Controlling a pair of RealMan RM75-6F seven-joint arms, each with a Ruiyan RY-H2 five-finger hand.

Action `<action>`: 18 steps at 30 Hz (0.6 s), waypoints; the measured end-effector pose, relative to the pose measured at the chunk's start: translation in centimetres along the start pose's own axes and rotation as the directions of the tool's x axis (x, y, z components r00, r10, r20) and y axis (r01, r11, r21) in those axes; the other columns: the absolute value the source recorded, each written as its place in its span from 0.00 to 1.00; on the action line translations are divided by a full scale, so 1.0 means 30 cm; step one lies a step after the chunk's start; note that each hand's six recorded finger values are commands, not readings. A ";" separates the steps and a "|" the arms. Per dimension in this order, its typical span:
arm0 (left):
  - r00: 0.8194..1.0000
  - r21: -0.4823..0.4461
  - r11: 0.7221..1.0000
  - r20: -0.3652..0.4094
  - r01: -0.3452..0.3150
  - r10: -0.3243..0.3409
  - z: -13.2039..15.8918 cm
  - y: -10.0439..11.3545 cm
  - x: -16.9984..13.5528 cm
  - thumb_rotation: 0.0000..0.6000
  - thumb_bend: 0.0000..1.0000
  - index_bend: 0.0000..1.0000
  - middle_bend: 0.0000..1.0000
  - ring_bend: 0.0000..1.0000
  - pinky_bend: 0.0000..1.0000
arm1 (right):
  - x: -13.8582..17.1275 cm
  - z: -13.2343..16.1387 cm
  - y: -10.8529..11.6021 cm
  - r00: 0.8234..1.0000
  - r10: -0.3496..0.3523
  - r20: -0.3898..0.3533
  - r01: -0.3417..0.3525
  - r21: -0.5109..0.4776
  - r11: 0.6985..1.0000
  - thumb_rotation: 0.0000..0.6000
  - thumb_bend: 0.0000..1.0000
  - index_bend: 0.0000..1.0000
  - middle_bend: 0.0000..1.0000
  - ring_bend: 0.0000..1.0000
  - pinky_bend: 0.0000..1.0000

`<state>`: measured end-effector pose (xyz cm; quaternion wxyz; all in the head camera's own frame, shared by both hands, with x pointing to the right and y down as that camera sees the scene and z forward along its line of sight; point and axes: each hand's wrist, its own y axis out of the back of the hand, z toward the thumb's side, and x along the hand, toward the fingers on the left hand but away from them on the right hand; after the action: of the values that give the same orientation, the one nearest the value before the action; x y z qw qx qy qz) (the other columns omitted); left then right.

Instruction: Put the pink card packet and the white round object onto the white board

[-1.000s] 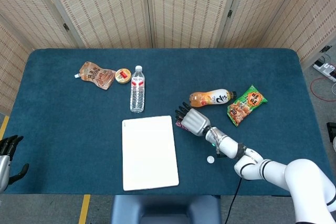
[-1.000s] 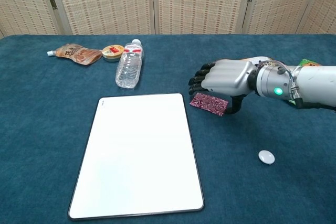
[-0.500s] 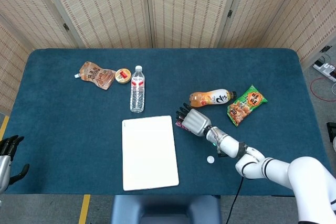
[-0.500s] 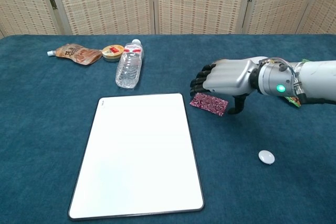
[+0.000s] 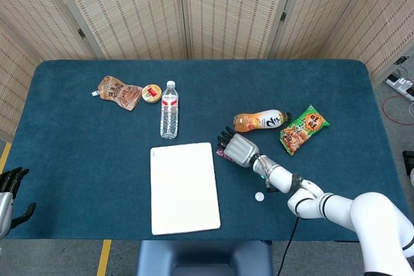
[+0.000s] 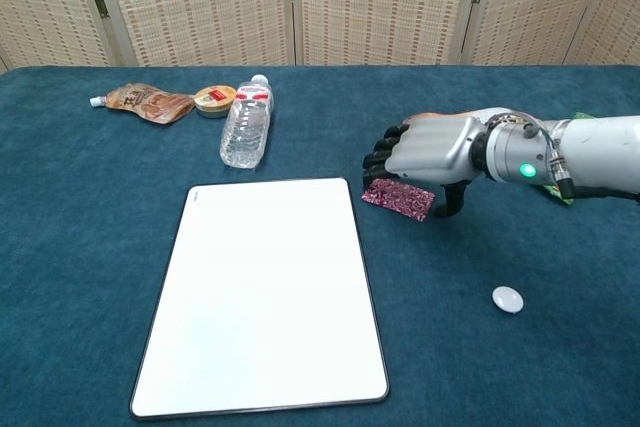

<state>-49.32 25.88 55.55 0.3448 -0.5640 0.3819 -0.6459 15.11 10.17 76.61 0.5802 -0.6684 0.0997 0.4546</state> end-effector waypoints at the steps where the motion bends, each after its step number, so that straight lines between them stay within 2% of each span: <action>1: 1.000 0.000 1.000 0.000 -0.001 0.001 0.000 0.000 0.000 1.00 0.35 0.17 0.15 0.15 0.00 | -0.001 0.001 -0.001 1.000 0.001 0.001 -0.001 0.000 1.000 1.00 0.30 0.12 0.08 0.00 0.00; 9: 1.000 -0.005 1.000 0.003 -0.005 0.005 -0.002 -0.003 0.000 1.00 0.35 0.18 0.15 0.15 0.00 | -0.007 0.007 -0.004 1.000 -0.004 0.009 0.004 0.003 1.000 1.00 0.30 0.13 0.09 0.00 0.00; 18: 1.000 -0.013 1.000 0.018 -0.020 0.020 0.001 -0.001 -0.001 1.00 0.35 0.19 0.15 0.15 0.00 | -0.004 0.009 -0.003 0.999 -0.027 0.024 0.027 -0.006 1.000 1.00 0.30 0.30 0.12 0.00 0.00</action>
<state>-49.28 25.92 55.57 0.3510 -0.5681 0.3885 -0.6349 14.96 10.40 76.79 0.5854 -0.6661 0.0824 0.4548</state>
